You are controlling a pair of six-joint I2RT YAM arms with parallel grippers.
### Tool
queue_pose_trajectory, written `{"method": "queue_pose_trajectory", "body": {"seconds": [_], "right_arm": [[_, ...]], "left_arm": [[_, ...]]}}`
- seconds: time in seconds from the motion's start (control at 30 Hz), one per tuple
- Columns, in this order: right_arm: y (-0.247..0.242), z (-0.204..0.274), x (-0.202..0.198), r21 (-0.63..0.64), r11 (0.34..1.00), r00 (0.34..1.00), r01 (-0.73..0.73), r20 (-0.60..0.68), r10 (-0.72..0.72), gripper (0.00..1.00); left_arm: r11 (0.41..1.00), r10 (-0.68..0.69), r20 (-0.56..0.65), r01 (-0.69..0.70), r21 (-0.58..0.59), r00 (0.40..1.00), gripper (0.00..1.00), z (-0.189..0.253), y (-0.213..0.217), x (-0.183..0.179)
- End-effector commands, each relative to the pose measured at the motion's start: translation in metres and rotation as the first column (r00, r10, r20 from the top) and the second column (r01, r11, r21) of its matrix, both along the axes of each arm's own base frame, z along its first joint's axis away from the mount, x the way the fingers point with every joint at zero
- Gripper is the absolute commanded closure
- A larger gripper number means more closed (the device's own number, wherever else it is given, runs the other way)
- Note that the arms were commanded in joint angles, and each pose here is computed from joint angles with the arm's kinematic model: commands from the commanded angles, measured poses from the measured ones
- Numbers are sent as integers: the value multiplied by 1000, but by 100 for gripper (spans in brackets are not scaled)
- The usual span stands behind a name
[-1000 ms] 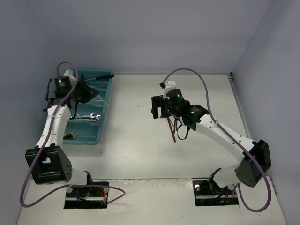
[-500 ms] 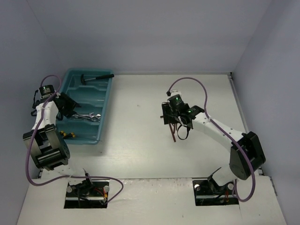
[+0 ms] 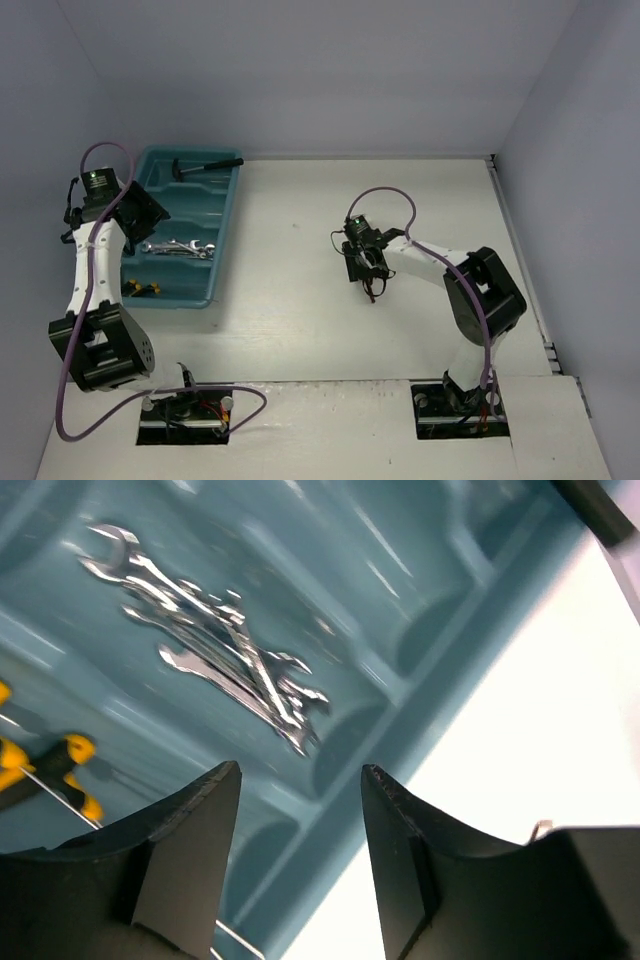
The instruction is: Sort the tools into containers
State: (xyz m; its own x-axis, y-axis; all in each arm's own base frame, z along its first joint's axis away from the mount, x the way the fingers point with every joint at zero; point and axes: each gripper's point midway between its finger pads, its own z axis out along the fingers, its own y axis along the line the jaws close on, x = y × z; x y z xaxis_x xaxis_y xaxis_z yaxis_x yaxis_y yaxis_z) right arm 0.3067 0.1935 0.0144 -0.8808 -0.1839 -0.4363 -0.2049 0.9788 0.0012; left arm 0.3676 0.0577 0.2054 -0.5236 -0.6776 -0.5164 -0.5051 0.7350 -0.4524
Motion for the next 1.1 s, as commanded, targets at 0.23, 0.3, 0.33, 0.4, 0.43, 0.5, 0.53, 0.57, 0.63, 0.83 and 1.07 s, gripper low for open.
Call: {"method": "queue_pose_trajectory", "body": {"seconds": [0.23,0.3,0.33,0.4,0.43,0.5,0.53,0.57,0.63,0.83,1.07], "right_arm": [[-3,-13,14,-34,999,1000,22,-4,-22,80],[0,-15,13,-27,1000,1000,4,-15,-4,89],[0,-15,13,-26,1000,1000,-4,-17,3,96],[4,-14,12,-16,1000,1000,-19,-20,18,100],[9,-7,13,-8,999,999,-41,-2,41,100],[21,12,14,17,996,995,-82,52,81,100],[27,24,15,32,994,991,-105,84,102,100],[35,36,14,51,990,985,-134,114,128,100],[54,62,12,87,976,966,-201,185,183,100],[99,148,-9,249,888,888,-385,361,284,100],[112,224,-30,364,791,823,-492,491,286,100]], "left_arm": [[962,-270,168,260,81,948,50,70,-96,-14],[949,-314,168,305,78,934,50,69,-113,-18],[936,-351,166,343,72,922,50,68,-128,-21],[921,-390,165,385,61,906,50,67,-144,-24],[907,-421,162,418,51,893,50,65,-159,-27],[881,-470,162,472,33,867,50,64,-183,-33],[868,-493,166,497,22,854,50,64,-194,-36],[850,-519,173,526,6,837,50,64,-207,-39],[820,-555,209,572,-28,805,50,67,-233,-42],[740,-611,311,665,-103,728,50,75,-287,-46],[688,-632,369,713,-137,681,50,78,-316,-51]]}}
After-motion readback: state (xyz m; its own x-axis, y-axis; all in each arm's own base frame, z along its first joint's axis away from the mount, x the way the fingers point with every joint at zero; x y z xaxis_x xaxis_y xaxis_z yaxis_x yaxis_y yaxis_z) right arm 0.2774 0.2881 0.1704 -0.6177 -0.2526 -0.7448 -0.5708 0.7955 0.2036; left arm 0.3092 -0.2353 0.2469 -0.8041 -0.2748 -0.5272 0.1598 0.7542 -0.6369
